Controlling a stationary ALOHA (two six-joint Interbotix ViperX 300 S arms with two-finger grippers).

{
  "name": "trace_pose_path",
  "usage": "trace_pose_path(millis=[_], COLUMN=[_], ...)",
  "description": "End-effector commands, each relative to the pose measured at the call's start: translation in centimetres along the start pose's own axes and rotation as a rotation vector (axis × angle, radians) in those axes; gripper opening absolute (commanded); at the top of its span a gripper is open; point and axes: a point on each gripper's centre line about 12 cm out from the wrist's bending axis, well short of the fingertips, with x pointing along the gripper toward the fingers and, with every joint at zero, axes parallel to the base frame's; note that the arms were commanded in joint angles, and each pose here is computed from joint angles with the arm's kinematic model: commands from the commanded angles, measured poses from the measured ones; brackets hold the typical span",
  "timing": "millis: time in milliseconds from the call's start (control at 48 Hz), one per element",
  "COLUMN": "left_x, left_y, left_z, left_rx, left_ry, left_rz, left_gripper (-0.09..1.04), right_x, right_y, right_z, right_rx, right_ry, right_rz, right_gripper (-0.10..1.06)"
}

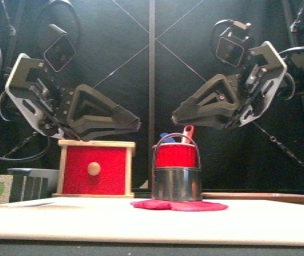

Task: Get the cutter from the drawer then cut the dough then place the extra dough in the bowl
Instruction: Cut the dough

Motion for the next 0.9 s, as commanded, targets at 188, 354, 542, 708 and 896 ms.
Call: trace_pose_path(millis=[188, 354, 542, 708, 896], left_x=[0.5, 0.7, 0.8, 1.3, 2.6], left_y=[-0.4, -0.3, -0.3, 0.1, 1.3], left_z=[1.9, 2.0, 2.0, 2.1, 1.0], left_rx=[0.089, 0.09, 0.082, 0.068, 0.036], left_ry=[0.054, 0.059, 0.058, 0.053, 0.086], left_rz=[-0.018, -0.017, -0.014, 0.004, 0.033], left_gripper=[0.5, 0.58, 0.77, 0.83, 0.83], right_x=[1.3, 0.7, -0.9, -2.3, -2.2], right_y=[1.3, 1.1, -0.5, -0.3, 1.4], right_z=[1.7, 2.0, 1.3, -0.1, -1.4], right_rx=[0.011, 0.013, 0.049, 0.064, 0.065], right_ry=[0.066, 0.022, -0.066, -0.075, -0.06], right_rz=[0.036, 0.032, -0.043, -0.065, -0.04], right_gripper=[0.61, 0.64, 0.75, 0.99, 1.04])
